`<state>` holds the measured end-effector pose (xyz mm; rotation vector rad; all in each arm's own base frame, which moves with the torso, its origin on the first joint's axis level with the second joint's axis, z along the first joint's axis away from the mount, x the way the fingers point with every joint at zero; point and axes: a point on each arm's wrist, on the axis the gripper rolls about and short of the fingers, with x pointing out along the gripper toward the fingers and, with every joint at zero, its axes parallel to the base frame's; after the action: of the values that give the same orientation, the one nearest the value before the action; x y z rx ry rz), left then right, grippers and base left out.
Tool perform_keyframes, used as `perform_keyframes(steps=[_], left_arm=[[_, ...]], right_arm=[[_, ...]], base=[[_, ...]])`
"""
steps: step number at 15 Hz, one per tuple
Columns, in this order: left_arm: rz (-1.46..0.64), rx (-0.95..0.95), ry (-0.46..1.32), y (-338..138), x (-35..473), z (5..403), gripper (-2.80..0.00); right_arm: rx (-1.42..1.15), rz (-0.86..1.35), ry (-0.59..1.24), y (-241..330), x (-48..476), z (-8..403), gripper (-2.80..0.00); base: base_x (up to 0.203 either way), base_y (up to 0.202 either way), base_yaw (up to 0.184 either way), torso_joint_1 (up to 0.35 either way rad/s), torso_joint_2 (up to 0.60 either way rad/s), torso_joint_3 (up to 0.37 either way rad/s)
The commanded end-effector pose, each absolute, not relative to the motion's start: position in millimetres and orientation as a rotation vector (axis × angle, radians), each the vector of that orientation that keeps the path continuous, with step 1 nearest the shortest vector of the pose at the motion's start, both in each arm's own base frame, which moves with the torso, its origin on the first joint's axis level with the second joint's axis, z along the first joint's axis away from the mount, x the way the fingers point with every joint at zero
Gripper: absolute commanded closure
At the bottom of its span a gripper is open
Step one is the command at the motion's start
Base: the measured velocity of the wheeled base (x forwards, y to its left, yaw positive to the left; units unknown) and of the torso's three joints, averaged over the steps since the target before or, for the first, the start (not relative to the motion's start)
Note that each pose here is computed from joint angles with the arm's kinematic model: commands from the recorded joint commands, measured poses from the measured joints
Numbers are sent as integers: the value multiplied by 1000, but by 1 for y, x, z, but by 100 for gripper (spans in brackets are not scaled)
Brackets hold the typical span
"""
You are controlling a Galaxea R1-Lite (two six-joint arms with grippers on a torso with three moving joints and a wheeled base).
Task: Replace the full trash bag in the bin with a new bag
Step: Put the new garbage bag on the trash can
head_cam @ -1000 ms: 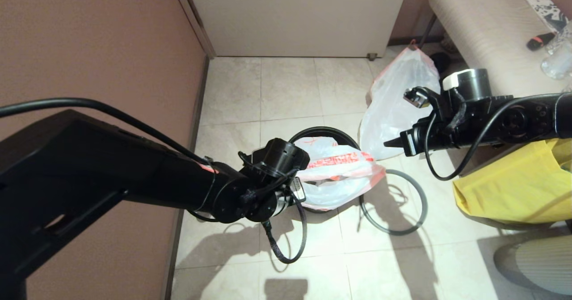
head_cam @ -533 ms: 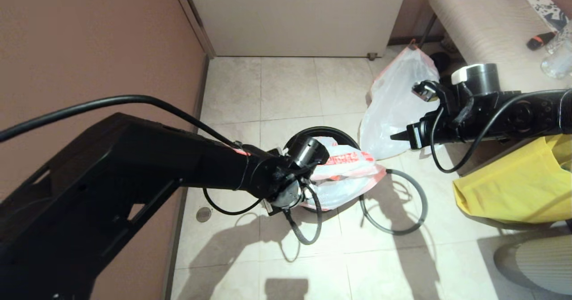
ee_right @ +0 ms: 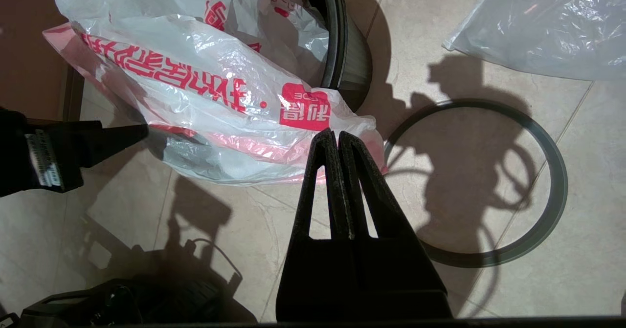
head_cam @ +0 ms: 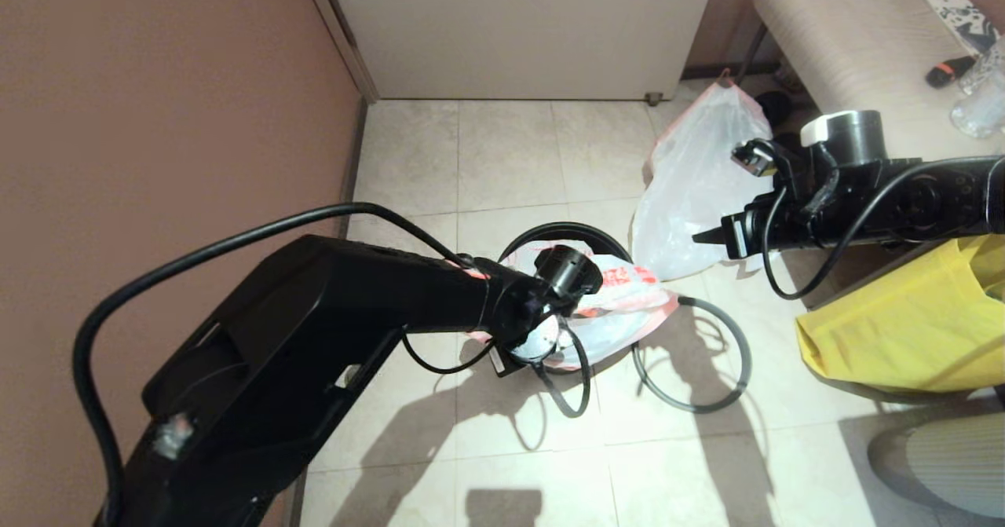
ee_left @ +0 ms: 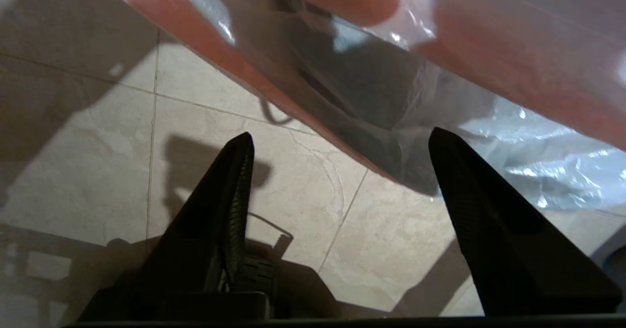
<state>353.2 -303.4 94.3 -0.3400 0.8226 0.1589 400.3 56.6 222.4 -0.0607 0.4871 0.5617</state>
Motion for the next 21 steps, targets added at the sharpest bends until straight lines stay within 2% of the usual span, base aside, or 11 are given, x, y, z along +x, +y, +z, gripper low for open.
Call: perform_keyframes(steps=[1,6,7,17,21], left_arm=[[187,-320,833,-308,361,73,-280],[190,-322,816,-313,371,61,-280],[190,-322,815,-313,371,60,0],[204,-328,794,-295,387,65,0],[200,-334,775,-287,391,78,0]], right_arm=[[-60,562,487,55,401,222,0],[-60,562,486,55,401,223,0],[-60,563,487,56,401,222,0],[-74,627,513,67,386,219,0],[-251,734,539,84,364,204,0]], base=[[0,0,0,0,0,0],[0,0,0,0,0,0],[0,0,0,0,0,0],[0,0,0,0,0,0],[0,0,0,0,0,0]])
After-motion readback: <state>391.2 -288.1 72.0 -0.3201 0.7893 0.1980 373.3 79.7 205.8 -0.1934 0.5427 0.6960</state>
